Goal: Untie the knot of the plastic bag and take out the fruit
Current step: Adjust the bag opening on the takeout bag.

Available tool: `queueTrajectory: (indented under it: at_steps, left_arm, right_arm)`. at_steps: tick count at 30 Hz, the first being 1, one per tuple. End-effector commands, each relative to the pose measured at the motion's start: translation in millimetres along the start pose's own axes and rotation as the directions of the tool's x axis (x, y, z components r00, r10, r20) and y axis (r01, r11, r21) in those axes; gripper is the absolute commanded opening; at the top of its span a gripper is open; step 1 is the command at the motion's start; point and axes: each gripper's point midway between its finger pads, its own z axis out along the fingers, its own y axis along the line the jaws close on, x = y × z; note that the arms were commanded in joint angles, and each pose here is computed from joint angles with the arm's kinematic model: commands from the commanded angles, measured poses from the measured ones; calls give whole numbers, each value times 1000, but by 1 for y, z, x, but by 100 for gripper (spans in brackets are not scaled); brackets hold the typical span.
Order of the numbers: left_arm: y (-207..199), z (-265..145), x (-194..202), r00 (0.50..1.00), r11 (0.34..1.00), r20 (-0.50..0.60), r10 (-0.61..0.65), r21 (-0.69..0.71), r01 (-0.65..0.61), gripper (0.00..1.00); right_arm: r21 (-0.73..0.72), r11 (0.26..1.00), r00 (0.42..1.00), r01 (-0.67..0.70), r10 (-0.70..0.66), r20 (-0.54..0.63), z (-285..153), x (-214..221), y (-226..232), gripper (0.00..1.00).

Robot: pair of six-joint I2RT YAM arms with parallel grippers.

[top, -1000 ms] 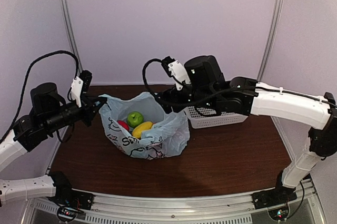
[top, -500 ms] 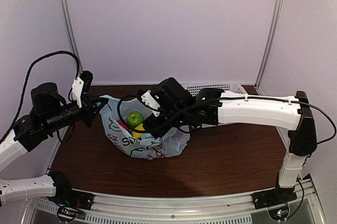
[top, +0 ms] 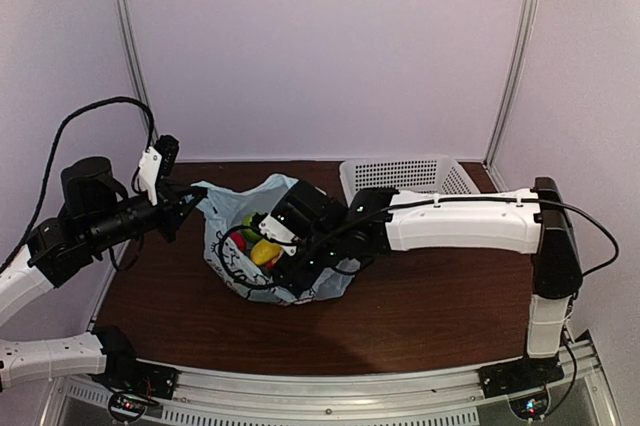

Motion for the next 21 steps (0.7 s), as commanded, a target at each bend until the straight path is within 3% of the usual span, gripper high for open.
queueTrajectory:
  at_steps: [1,6,11,15,21]
  left_arm:
    - [1,2,-7,999,1000,33,6,1,-6,0]
    - [1,3,-7,1000,1000,30,6,1,-6,0]
    - [2,3,-6,1000,1000,26,6,-4,-6,0]
    - [3,2,-7,999,1000,32,6,-12,-6,0]
    - [4,2,-7,1000,1000,30,7,-16,-7,0]
  right_arm:
    - [-18,1000,999,-1,0,-43,9,17,6,75]
    - [-18,1000,999,-20,19,-43,15,22,7,61]
    - [-20,999,999,-45,45,-20,11,19,6,26]
    - [-35,995,989,-97,100,110,-23,-10,3,1]
    - [-21,976,925,-219,214,314,-78,-32,-18,0]
